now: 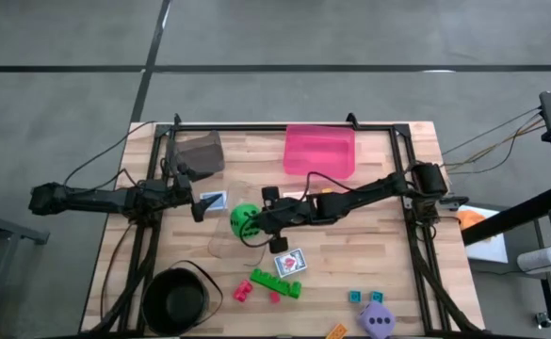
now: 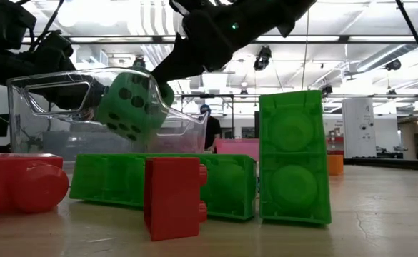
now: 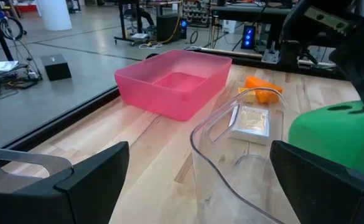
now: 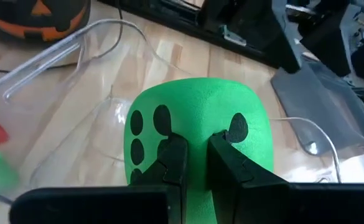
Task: Pick & Place Toys
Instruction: Put the green dice into the transparent bin, then put the purple dice into the transparent bin
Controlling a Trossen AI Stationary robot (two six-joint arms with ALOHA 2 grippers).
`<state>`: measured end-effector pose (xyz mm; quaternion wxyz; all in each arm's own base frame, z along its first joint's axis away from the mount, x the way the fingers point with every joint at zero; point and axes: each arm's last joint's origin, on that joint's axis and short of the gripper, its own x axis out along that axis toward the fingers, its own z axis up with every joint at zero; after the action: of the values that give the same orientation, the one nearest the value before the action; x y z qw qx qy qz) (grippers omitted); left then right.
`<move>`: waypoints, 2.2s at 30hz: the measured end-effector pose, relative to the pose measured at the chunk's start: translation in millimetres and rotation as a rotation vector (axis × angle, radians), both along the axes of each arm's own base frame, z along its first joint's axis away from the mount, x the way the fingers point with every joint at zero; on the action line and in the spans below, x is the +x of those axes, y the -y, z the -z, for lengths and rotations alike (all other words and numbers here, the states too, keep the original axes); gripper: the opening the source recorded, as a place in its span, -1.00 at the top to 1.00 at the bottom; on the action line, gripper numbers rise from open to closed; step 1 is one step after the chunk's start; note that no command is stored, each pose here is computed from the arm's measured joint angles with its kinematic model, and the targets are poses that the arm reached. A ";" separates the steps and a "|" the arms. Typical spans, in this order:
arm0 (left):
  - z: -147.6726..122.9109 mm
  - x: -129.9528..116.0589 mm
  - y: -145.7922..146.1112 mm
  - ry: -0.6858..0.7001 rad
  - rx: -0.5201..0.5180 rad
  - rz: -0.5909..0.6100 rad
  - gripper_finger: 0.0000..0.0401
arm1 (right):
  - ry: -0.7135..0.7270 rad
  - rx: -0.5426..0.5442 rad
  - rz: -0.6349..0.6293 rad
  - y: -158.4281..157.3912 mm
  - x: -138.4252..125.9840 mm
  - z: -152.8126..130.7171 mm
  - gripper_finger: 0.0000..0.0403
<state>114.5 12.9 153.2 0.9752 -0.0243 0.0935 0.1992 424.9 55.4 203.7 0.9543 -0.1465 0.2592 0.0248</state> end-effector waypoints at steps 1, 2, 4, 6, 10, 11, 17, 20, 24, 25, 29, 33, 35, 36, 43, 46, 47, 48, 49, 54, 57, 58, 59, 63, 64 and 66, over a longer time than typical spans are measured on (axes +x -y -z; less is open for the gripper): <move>0.0 0.0 0.0 0.000 0.000 0.000 -0.96 | -0.004 0.004 0.001 0.1 -0.2 0.5 0.83; 0.1 0.0 0.0 0.000 0.000 0.000 -0.96 | -0.006 0.006 0.002 0.1 -0.5 1.0 0.82; 0.1 0.0 0.0 0.000 0.000 0.000 -0.96 | -0.008 0.011 0.005 0.1 -0.6 1.4 0.69; 0.1 0.0 0.0 0.000 0.000 0.000 -0.96 | -0.007 0.021 0.011 0.1 -0.5 1.3 0.50; 0.1 0.0 0.0 -0.001 0.000 0.000 -0.96 | -0.005 0.031 0.017 0.1 -0.6 1.1 0.11; 0.0 0.0 0.0 0.000 0.000 0.000 -0.96 | -0.004 0.032 0.017 0.1 -0.6 0.9 0.02; 0.0 0.0 0.0 0.000 0.000 0.000 -0.96 | 0.010 0.040 0.004 -0.9 0.5 -1.7 -0.28; 0.4 -0.1 0.0 -0.004 0.000 0.000 -0.96 | 0.073 0.090 -0.058 -3.8 2.6 -6.2 -0.32; 0.7 -0.1 0.0 -0.007 0.000 0.000 -0.96 | 0.225 0.177 -0.193 -12.4 4.0 -14.7 -0.33; 0.7 -0.1 0.0 -0.007 -0.002 0.000 -0.96 | 0.270 0.189 -0.221 -15.1 3.4 -16.7 -0.33; 0.8 0.3 1.1 -0.001 -0.022 0.034 -0.96 | 0.405 0.220 -0.311 -24.3 0.5 -23.5 -0.33; -1.1 1.4 3.4 0.021 -0.039 0.118 -0.96 | 0.483 0.229 -0.352 -31.4 -7.3 -23.1 -0.33; -3.2 2.2 5.2 0.043 -0.049 0.184 -0.96 | 0.500 0.223 -0.365 -33.7 -14.5 -20.2 -0.33; -4.6 2.7 6.3 0.056 -0.054 0.219 -0.96 | 0.516 0.222 -0.371 -34.7 -19.0 -20.2 -0.33; -23.0 4.3 12.9 0.116 -0.059 0.419 -0.96 | 0.547 0.248 -0.400 -40.1 -60.3 -21.6 -0.34; -29.6 4.4 15.4 0.135 -0.058 0.458 -0.96 | 0.510 0.252 -0.371 -44.9 -79.6 -22.3 -0.34; -31.4 4.5 16.2 0.141 -0.058 0.465 -0.96 | 0.484 0.244 -0.354 -47.0 -86.3 -21.6 -0.34; -33.0 4.5 16.8 0.145 -0.057 0.470 -0.96 | 0.458 0.236 -0.335 -49.3 -91.8 -21.4 -0.34; -34.0 4.5 17.4 0.148 -0.056 0.475 -0.96 | 0.434 0.226 -0.316 -51.9 -97.0 -21.8 -0.34; -40.3 4.6 19.1 0.186 -0.041 0.491 -0.96 | 0.331 0.203 -0.277 -67.5 -124.0 -29.9 -0.34; -39.7 4.6 19.0 0.180 -0.034 0.491 -0.96 | 0.266 0.222 -0.262 -78.2 -138.7 -34.7 -0.34; -39.3 4.6 18.9 0.175 -0.032 0.488 -0.96 | 0.235 0.232 -0.252 -81.3 -144.2 -35.3 -0.34; -38.3 4.6 18.7 0.164 -0.027 0.479 -0.96 | 0.206 0.249 -0.241 -84.0 -148.5 -36.2 -0.34; -36.2 4.5 18.5 0.146 -0.016 0.473 -0.96 | 0.076 0.315 -0.173 -94.2 -167.1 -39.1 -0.34; -36.2 4.5 18.4 0.145 -0.011 0.471 -0.96 | 0.049 0.339 -0.160 -97.5 -170.9 -40.6 -0.34; -35.7 4.5 18.3 0.138 -0.001 0.469 -0.96 | -0.015 0.388 -0.138 -103.4 -179.0 -43.3 -0.34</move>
<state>119.0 -5.3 188.8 0.9988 -0.0160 0.0297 -0.0347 245.9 158.8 247.0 0.9588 0.0229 0.2459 0.1406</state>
